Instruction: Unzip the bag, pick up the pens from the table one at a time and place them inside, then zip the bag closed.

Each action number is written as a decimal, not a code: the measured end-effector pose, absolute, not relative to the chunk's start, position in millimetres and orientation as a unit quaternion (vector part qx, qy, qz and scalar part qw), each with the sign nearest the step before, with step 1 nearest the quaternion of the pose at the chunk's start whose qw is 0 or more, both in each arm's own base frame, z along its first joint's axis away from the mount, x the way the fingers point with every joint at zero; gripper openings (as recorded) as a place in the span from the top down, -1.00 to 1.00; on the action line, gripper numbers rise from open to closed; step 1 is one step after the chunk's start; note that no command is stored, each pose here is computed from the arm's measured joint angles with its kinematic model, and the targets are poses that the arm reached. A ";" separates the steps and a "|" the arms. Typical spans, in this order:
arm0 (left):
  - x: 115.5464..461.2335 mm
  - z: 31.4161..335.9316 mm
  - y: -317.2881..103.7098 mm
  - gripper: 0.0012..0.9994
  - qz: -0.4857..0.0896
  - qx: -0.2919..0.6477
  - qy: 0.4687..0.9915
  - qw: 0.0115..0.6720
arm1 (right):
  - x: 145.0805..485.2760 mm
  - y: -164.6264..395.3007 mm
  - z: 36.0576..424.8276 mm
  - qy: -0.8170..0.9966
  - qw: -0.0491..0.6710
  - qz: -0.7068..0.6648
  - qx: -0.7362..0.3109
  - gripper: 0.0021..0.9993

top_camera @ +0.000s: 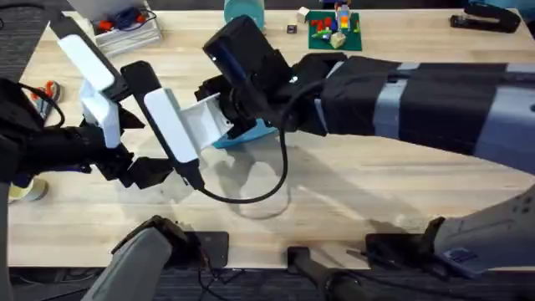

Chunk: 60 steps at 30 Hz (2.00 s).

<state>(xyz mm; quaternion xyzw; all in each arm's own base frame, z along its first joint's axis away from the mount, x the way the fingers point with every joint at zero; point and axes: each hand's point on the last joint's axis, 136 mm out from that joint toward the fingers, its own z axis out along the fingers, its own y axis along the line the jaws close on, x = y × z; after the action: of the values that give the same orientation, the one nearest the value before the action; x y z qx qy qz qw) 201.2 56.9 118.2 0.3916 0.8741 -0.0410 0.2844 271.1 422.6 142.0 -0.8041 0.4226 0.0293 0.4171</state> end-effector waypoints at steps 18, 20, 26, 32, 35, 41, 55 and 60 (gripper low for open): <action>200.7 118.5 55.3 -0.99 -0.045 0.391 0.874 0.286 | 267.9 424.3 142.5 0.418 0.418 0.041 -0.806 0.94; 197.4 119.6 47.7 -0.99 -0.065 0.386 0.873 0.289 | 267.8 424.4 142.5 0.418 0.418 0.041 -0.806 0.94; 197.2 127.9 30.0 -0.99 -0.107 0.376 0.863 0.319 | 273.1 420.9 142.6 0.423 0.418 0.040 -0.803 0.94; 206.2 144.7 13.7 -0.99 -0.143 0.367 0.839 0.377 | 280.1 416.1 142.7 0.429 0.419 0.039 -0.799 0.94; 210.5 150.2 11.2 -0.99 -0.147 0.366 0.829 0.396 | 280.9 415.5 142.7 0.430 0.419 0.040 -0.799 0.94; 218.1 153.6 10.2 -0.99 -0.160 0.362 0.818 0.417 | 284.3 413.2 143.0 0.433 0.420 0.042 -0.797 0.94; 239.4 124.6 13.7 -0.99 -0.272 0.300 0.812 0.421 | 292.9 406.9 143.3 0.442 0.421 0.042 -0.791 0.94; 245.0 120.0 17.2 -0.99 -0.266 0.311 0.805 0.430 | 292.9 407.0 143.4 0.441 0.421 0.042 -0.791 0.94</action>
<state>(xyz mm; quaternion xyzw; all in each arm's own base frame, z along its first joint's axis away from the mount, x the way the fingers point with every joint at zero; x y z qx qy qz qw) 245.0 17.2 120.0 0.3114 0.8047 -0.2658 0.4299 292.9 407.0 143.4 -0.7913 0.4415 0.0419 0.4209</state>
